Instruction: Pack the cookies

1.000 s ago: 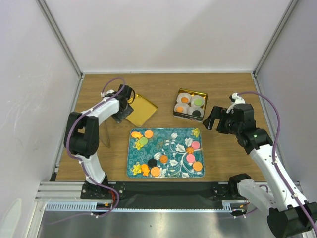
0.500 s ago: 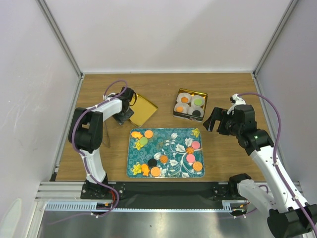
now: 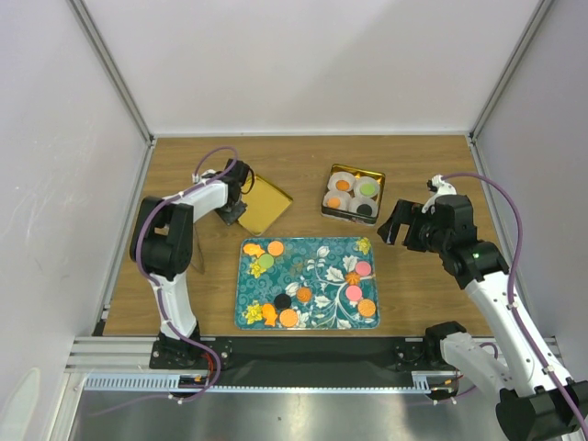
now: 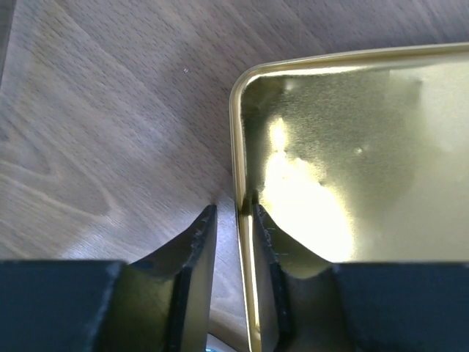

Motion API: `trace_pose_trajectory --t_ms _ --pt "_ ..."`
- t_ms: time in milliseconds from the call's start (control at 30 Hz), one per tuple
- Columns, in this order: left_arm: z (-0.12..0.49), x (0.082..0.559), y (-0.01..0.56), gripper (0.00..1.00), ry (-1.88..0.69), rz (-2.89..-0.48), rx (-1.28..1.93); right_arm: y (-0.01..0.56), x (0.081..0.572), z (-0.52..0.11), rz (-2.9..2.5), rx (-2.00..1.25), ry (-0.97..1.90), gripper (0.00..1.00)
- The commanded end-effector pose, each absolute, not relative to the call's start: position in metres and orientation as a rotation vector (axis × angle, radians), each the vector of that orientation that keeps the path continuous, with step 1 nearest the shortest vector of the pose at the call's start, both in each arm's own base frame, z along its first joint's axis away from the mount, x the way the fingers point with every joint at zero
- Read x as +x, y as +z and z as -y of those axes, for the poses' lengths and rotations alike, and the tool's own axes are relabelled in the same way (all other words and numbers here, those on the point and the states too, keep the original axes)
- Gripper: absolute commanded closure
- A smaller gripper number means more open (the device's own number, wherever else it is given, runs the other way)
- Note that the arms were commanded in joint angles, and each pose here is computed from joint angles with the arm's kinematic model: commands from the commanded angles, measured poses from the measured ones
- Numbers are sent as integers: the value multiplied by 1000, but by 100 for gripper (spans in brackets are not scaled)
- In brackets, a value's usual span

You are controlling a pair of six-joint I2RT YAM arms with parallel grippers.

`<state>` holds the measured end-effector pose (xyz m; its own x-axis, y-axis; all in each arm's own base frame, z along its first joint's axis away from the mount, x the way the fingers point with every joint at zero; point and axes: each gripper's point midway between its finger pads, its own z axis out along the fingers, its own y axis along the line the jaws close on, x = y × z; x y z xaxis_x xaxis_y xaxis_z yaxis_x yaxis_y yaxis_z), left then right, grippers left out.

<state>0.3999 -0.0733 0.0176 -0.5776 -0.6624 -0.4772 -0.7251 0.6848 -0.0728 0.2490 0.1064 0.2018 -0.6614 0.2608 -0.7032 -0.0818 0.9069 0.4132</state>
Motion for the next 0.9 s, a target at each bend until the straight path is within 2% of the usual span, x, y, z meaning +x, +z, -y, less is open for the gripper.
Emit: trace_pose_trajectory --t_ms 0,300,567,867 --pt "81 420 21 72 116 -2386 -1079 217 250 -102 -2192 116 504 0" --pt "85 441 39 100 15 -2343 -1059 219 252 -101 -2191 114 499 0" --pt "79 471 92 99 -45 -2258 -941 223 259 -109 -2190 93 536 0" --pt "84 468 141 100 -144 -2211 -737 237 277 -139 -2156 -19 626 0"
